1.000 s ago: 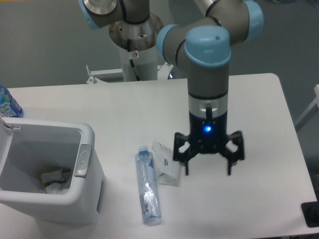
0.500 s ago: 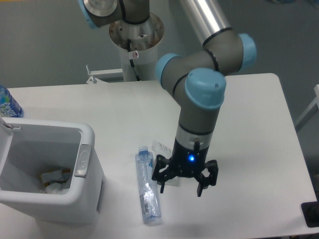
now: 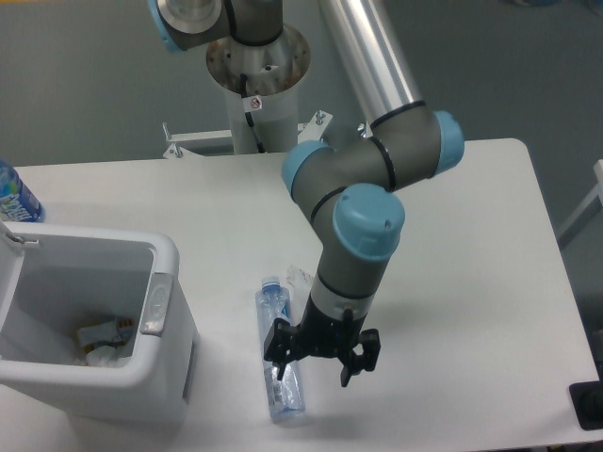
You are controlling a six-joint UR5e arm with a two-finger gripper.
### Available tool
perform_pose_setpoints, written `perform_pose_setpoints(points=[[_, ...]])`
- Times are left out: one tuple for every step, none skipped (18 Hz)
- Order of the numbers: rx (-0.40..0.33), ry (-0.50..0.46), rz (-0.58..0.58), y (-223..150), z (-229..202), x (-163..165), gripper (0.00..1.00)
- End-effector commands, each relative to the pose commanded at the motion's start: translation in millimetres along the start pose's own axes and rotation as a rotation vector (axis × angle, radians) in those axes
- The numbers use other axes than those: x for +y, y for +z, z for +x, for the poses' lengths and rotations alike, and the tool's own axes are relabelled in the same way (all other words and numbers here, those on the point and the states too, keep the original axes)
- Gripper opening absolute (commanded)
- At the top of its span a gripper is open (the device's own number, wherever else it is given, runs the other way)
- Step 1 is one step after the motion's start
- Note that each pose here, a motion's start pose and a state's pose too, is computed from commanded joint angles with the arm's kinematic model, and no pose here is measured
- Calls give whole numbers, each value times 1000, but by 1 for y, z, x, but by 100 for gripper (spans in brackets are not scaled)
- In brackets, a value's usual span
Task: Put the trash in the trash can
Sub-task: 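Lower the gripper around the bottle's middle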
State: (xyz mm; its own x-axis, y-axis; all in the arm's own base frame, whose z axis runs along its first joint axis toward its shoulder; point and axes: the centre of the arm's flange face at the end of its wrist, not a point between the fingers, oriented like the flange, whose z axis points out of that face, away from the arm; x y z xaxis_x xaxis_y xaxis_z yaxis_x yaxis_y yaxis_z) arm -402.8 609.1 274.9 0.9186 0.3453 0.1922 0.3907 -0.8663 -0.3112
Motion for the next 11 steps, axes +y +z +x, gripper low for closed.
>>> perform_pose_setpoints(points=[[-10,6,-17,9,5,1,100],[-22,10,-34,19,10,0,100],[-29,10,-47,26,13,1,100],[-32,14,-55,33,18,2,100],[-40,15,-66,41,18,2,100],[-52,14,-70,44,19,0,100],[-55,7,-76,49,24,-1,100],[-54,10,-79,52,27,-1,100],[-53,10,-82,55,27,0,100],[-55,9,-89,59,26,1,100],[-60,11,-96,63,26,2,100]])
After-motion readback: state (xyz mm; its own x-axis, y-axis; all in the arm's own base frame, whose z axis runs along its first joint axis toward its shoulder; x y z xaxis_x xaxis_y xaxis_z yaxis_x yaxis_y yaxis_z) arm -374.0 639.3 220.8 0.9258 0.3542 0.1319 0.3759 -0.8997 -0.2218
